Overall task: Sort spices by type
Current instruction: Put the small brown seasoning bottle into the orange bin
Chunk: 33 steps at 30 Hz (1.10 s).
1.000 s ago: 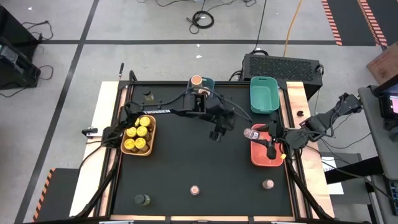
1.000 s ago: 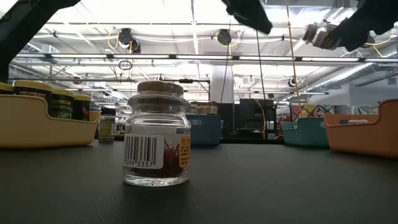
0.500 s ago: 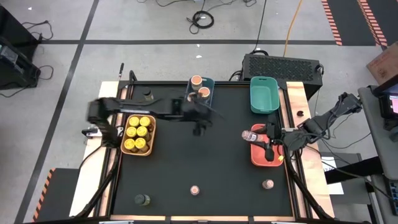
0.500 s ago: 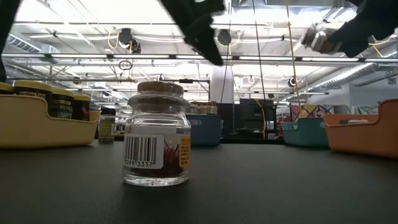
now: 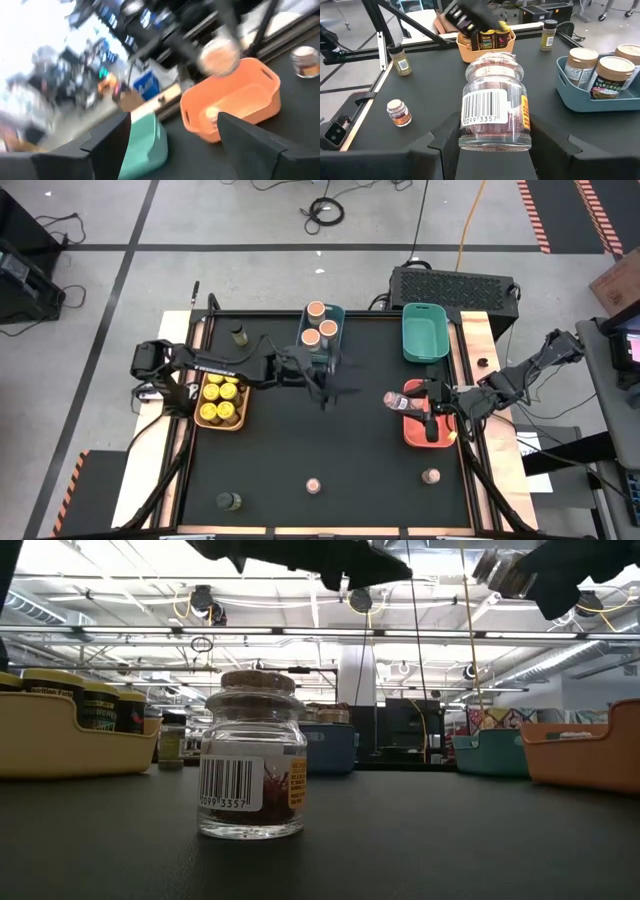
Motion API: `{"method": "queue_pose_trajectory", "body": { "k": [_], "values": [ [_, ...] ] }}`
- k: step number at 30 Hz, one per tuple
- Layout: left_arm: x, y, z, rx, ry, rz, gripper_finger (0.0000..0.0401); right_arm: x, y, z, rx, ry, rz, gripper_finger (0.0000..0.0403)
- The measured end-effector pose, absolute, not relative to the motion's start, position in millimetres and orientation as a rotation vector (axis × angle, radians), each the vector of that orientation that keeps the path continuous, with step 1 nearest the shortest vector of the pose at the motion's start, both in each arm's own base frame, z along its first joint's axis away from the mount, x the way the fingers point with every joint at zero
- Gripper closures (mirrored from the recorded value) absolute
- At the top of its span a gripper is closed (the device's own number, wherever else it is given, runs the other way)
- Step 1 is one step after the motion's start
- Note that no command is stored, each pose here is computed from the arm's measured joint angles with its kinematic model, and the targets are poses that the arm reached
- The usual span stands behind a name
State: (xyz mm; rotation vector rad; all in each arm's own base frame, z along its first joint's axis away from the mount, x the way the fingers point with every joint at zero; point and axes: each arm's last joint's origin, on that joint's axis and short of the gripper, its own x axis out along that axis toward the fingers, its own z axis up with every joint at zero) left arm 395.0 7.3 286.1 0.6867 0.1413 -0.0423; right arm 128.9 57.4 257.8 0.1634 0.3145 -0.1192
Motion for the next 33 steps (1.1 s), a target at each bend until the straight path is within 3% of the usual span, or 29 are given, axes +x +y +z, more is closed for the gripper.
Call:
{"method": "queue_pose_trajectory", "body": {
  "k": [11,19,33],
  "values": [
    [426.1,-24.5,279.9,1.072,0.058,-0.193,0.0105,130.8,56.3,259.0,0.176,0.305,-0.111,0.022],
    [457.3,-25.3,270.5,1.164,0.065,-0.175,0.0105,132.9,59.0,257.8,0.18,0.323,-0.066,0.022],
    [465.8,-30.6,264.4,1.271,0.064,-0.223,0.0105,133.6,60.7,257.0,0.22,0.34,-0.027,0.022]
  ]
}}
